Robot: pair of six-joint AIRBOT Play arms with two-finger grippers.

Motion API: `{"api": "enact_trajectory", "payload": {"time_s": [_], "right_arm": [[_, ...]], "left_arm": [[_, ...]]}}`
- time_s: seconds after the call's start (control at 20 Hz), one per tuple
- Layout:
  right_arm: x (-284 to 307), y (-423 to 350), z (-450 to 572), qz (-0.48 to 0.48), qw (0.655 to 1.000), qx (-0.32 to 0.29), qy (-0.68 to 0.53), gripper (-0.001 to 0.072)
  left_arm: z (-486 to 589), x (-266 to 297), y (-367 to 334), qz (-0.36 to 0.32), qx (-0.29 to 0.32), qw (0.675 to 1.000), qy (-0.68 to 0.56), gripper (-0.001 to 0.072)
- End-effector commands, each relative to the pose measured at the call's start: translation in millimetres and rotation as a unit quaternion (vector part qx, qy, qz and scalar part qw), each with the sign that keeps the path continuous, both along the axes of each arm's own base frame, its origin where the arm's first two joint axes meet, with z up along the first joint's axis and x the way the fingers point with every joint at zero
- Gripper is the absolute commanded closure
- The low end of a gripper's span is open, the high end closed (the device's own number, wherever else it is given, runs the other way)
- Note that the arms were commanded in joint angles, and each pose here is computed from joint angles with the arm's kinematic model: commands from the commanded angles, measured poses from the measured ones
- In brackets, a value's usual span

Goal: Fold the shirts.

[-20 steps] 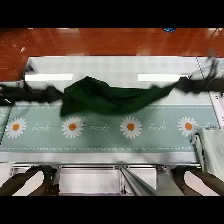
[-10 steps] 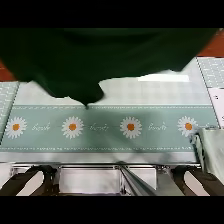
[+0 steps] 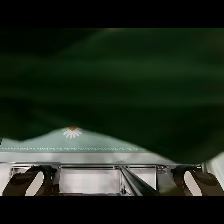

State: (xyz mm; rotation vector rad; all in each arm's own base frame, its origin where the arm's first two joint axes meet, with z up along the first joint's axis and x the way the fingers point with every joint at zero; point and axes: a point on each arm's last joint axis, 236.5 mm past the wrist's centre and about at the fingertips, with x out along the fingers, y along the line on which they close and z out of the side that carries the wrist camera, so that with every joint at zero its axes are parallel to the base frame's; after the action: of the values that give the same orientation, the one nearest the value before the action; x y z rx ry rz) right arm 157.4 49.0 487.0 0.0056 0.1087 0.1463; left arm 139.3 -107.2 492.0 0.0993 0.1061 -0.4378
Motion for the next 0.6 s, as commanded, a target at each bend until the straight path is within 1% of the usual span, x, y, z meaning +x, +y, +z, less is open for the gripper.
{"api": "enact_trajectory", "payload": {"time_s": [0.0, 0.15, 0.25, 0.35, 0.45, 0.55], "right_arm": [[-0.9, -7.3, -34.0, -0.015, 0.998, 0.004, 0.056, 0.069], [38.7, -14.0, -86.5, -0.014, 0.991, 0.022, 0.134, 0.069], [73.4, -14.3, -137.7, -0.001, 0.979, 0.042, 0.198, 0.069], [111.4, -4.4, -193.5, 0.035, 0.964, 0.064, 0.254, 0.069], [153.4, -4.4, -250.3, 0.048, 0.949, 0.09, 0.299, 0.069], [194.9, -18.2, -297.4, 0.029, 0.936, 0.104, 0.336, 0.069]], "left_arm": [[-38.7, 17.1, 5.6, 0.005, 0.003, 0.998, 0.056, 0.069], [-122.5, 74.7, 7.8, 0.0, -0.028, 0.98, 0.199, 0.069], [-183.5, 102.1, -4.8, -0.031, -0.057, 0.956, 0.287, 0.069], [-241.9, 128.3, -16.4, -0.057, -0.08, 0.935, 0.342, 0.069], [-294.3, 165.6, -13.0, -0.04, -0.096, 0.926, 0.363, 0.069], [-333.4, 211.4, -0.9, -0.001, -0.121, 0.919, 0.376, 0.069]]}}
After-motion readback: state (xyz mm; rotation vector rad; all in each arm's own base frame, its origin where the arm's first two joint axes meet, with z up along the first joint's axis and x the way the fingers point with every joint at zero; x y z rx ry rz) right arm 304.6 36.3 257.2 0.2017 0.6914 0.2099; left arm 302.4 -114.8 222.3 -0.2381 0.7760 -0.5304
